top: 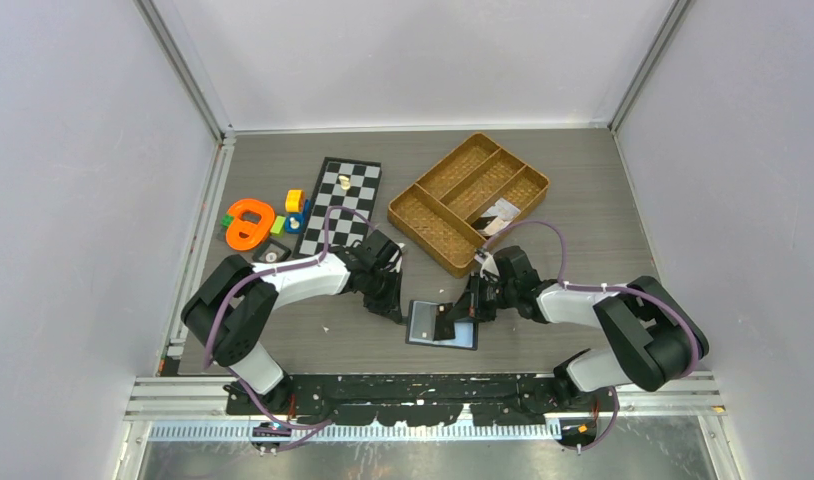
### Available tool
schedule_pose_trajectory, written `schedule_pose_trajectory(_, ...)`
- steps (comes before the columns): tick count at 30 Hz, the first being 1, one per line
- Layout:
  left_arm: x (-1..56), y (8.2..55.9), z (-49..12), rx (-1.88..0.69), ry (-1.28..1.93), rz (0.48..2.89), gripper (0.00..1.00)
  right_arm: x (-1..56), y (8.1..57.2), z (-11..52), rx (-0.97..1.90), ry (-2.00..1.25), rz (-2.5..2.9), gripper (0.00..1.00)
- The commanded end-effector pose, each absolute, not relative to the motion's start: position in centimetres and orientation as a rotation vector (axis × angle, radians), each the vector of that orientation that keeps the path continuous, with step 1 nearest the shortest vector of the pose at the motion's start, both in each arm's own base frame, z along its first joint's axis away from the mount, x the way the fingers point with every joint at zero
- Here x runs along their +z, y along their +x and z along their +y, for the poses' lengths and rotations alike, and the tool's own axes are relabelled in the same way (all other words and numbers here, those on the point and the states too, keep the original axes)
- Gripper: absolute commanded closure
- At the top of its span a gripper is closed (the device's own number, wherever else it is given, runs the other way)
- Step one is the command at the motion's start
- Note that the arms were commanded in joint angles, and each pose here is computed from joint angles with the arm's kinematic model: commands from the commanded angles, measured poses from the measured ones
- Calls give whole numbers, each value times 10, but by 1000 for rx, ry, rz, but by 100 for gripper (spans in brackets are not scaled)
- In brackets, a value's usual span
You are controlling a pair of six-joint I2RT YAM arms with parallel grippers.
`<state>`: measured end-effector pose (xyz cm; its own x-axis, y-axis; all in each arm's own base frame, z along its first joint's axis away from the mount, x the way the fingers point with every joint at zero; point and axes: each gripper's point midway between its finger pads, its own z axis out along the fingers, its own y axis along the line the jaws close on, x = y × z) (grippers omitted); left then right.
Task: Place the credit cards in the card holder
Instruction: Insert the credit card into the card holder.
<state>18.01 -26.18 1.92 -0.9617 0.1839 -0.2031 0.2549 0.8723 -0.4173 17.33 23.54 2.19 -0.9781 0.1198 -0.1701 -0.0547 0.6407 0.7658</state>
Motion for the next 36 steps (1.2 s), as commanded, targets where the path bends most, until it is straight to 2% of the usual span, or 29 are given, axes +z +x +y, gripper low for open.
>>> schedule_pose_trajectory(1,14,182,-264,-676,380,2875,100,-1,182,221,1075,104,2676,100)
schedule_pose_trajectory(11,15,179,-271,-724,402,2860,100,-7,177,223,1071,108,2703,99)
schedule_pose_trajectory(20,17,179,-273,-726,397,2854,100,-4,173,220,991,110,2730,90)
schedule_pose_trajectory(27,14,178,-267,-695,372,2862,100,13,173,209,912,132,2729,78)
schedule_pose_trajectory(33,13,179,-268,-700,377,2859,100,22,171,204,871,145,2740,62)
schedule_pose_trajectory(36,15,179,-270,-713,385,2854,100,25,170,206,878,142,2744,58)
